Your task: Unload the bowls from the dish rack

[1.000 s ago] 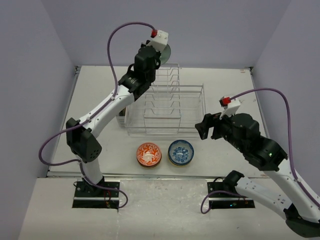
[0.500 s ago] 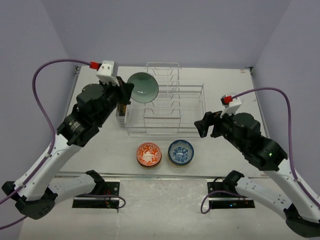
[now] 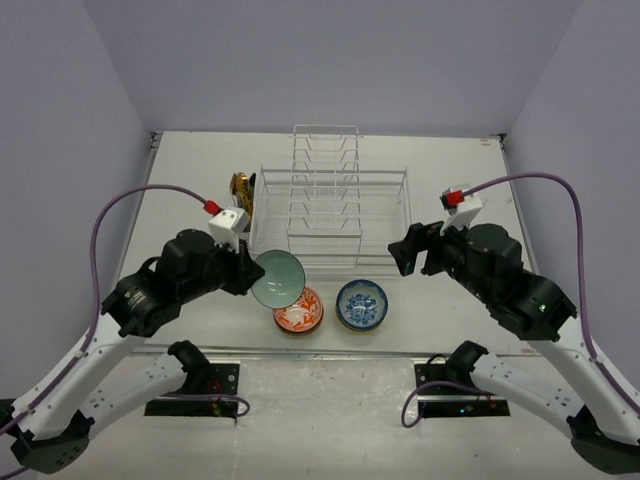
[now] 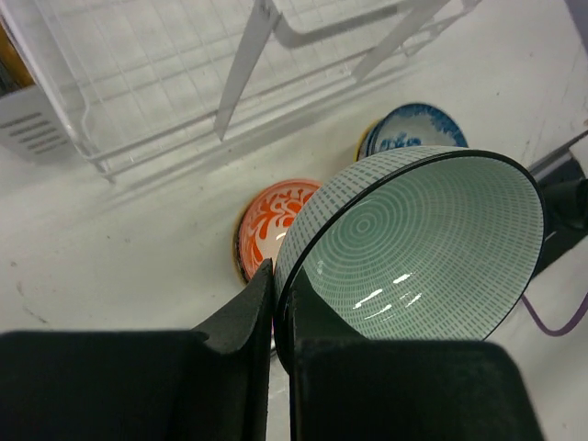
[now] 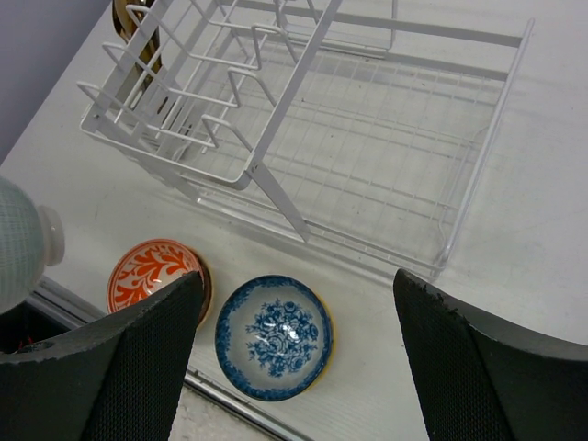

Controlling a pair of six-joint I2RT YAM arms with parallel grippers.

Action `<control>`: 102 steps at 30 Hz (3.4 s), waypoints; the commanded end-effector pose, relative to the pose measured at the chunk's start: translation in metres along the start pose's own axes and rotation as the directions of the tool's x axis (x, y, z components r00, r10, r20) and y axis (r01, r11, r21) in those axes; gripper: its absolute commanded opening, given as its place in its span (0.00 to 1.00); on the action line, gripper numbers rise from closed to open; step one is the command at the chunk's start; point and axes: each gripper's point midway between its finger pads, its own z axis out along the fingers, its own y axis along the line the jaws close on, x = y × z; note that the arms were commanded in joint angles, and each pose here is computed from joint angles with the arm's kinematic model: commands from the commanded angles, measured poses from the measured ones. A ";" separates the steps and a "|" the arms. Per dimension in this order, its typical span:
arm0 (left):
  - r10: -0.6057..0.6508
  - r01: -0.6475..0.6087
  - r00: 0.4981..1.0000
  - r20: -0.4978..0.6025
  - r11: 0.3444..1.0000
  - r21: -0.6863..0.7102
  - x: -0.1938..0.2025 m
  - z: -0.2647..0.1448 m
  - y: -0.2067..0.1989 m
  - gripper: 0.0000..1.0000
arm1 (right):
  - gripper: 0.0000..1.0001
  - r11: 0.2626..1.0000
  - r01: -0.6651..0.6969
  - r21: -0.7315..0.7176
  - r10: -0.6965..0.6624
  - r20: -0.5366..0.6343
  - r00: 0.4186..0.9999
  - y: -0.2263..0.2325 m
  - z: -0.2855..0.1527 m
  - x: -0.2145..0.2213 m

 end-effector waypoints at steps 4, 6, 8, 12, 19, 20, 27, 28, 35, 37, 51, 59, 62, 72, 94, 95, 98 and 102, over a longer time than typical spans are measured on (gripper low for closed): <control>-0.080 0.074 0.985 -0.154 0.996 -0.044 0.049 0.033 0.011 0.00 | 0.85 1.000 0.021 -0.014 -0.021 -0.015 1.000 0.002 0.001 0.003; -0.086 0.075 0.982 -0.167 0.995 -0.072 0.053 0.039 0.015 0.00 | 0.85 1.000 0.023 0.003 -0.022 -0.020 1.000 -0.001 0.003 0.005; -0.074 0.049 0.980 -0.187 0.989 -0.138 0.060 0.045 0.023 0.00 | 0.85 1.000 0.026 0.008 -0.026 -0.030 0.999 -0.002 0.006 0.007; -0.057 0.013 0.968 -0.243 0.984 -0.180 0.075 0.059 0.025 0.00 | 0.86 0.999 0.034 0.006 -0.033 -0.043 0.999 -0.001 0.009 0.010; -0.018 -0.034 0.960 -0.278 0.983 -0.183 0.086 0.080 0.019 0.00 | 0.86 1.000 0.030 0.008 -0.029 -0.038 0.999 -0.002 0.007 0.011; -0.014 -0.040 0.962 -0.273 0.981 -0.191 0.085 0.081 0.021 0.00 | 0.86 1.000 0.030 0.008 -0.029 -0.038 0.999 -0.002 0.007 0.011; -0.009 -0.055 0.952 -0.305 0.979 -0.199 0.096 0.099 0.023 0.00 | 0.86 0.999 0.032 0.013 -0.032 -0.049 0.998 -0.004 0.007 0.015; -0.009 -0.056 0.951 -0.309 0.978 -0.201 0.098 0.100 0.024 0.00 | 0.86 0.999 0.032 0.015 -0.031 -0.050 0.998 -0.005 0.008 0.016; -0.016 -0.049 0.947 -0.322 0.980 -0.195 0.105 0.101 0.024 0.14 | 0.87 0.999 0.032 0.002 -0.032 -0.055 0.998 -0.002 0.009 0.018; -0.021 -0.043 0.949 -0.316 0.980 -0.194 0.104 0.100 0.024 0.23 | 0.87 1.000 0.031 -0.002 -0.031 -0.054 0.998 -0.002 0.008 0.017; -0.024 -0.030 0.955 -0.297 0.984 -0.176 0.103 0.091 0.023 0.33 | 0.88 0.999 0.031 -0.018 -0.032 -0.058 0.998 0.002 0.009 0.016; -0.019 -0.042 0.979 -0.203 0.955 -0.293 0.075 0.065 0.042 0.64 | 0.88 0.999 0.030 0.014 -0.029 -0.042 0.999 -0.003 0.004 0.008; -0.030 -0.014 0.994 -0.104 0.918 -0.396 0.050 0.052 0.056 1.00 | 0.91 0.997 0.007 0.072 -0.006 -0.002 1.000 -0.013 -0.003 -0.001; -0.056 0.290 0.927 0.371 0.733 -0.615 -0.006 -0.013 0.116 1.00 | 0.99 0.932 -0.122 0.342 0.070 0.159 0.985 -0.074 -0.069 -0.023; 0.104 0.181 0.917 0.384 0.750 -0.636 -0.009 -0.026 0.128 1.00 | 0.99 0.835 -0.128 0.536 0.051 0.155 0.987 -0.117 -0.050 0.027; 0.106 0.188 0.914 0.391 0.743 -0.643 -0.009 -0.025 0.130 1.00 | 0.99 0.835 -0.127 0.536 0.051 0.154 0.987 -0.117 -0.049 0.029; 0.100 0.214 0.910 0.403 0.719 -0.661 -0.008 -0.029 0.136 1.00 | 0.99 0.834 -0.136 0.534 0.057 0.162 0.985 -0.117 -0.047 0.030; 0.092 0.265 0.894 0.439 0.682 -0.682 -0.011 -0.038 0.147 1.00 | 0.99 0.819 -0.143 0.556 0.047 0.182 0.982 -0.122 -0.045 0.031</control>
